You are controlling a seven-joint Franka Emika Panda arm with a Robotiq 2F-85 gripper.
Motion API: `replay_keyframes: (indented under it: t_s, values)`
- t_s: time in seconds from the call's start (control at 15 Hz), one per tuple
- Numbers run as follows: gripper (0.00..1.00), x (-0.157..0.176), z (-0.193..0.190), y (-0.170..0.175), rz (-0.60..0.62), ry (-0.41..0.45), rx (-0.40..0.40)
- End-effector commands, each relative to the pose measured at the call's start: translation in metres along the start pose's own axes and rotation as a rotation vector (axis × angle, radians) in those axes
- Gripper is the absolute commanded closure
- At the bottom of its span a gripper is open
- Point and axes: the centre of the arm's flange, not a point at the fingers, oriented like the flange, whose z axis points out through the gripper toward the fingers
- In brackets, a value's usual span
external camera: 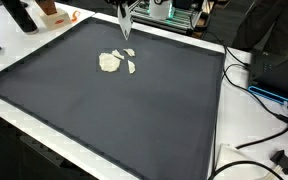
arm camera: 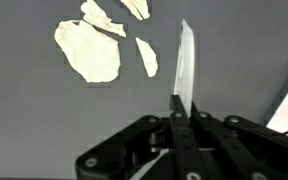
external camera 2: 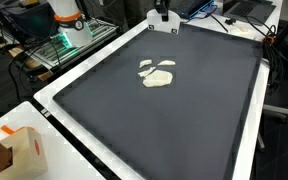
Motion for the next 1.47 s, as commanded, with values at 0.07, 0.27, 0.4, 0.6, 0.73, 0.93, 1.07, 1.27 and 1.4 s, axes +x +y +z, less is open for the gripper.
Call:
replay_keyframes:
  t_s: [0.07, 0.27, 0.4, 0.6, 0.73, 0.93, 1.07, 1.27, 1.4]
  values:
    - [0.99, -0.009, -0.008, -0.006, 0.14, -0.035, 0.012]
    - [0.99, -0.013, -0.01, -0.006, 0.208, -0.033, 0.011]
    - [0.99, -0.016, -0.014, -0.006, 0.246, -0.023, 0.014]
    - [0.99, -0.019, -0.018, -0.007, 0.284, -0.01, 0.012]
    - [0.99, -0.021, -0.021, -0.006, 0.307, -0.002, 0.005]
    - [0.96, -0.01, -0.02, -0.001, 0.287, 0.003, 0.003]
    - [0.96, -0.011, -0.022, -0.001, 0.292, 0.005, 0.002]
    - [0.99, -0.009, -0.019, 0.004, 0.286, 0.004, 0.026]
    - [0.99, -0.007, -0.011, 0.017, 0.265, -0.002, 0.092]
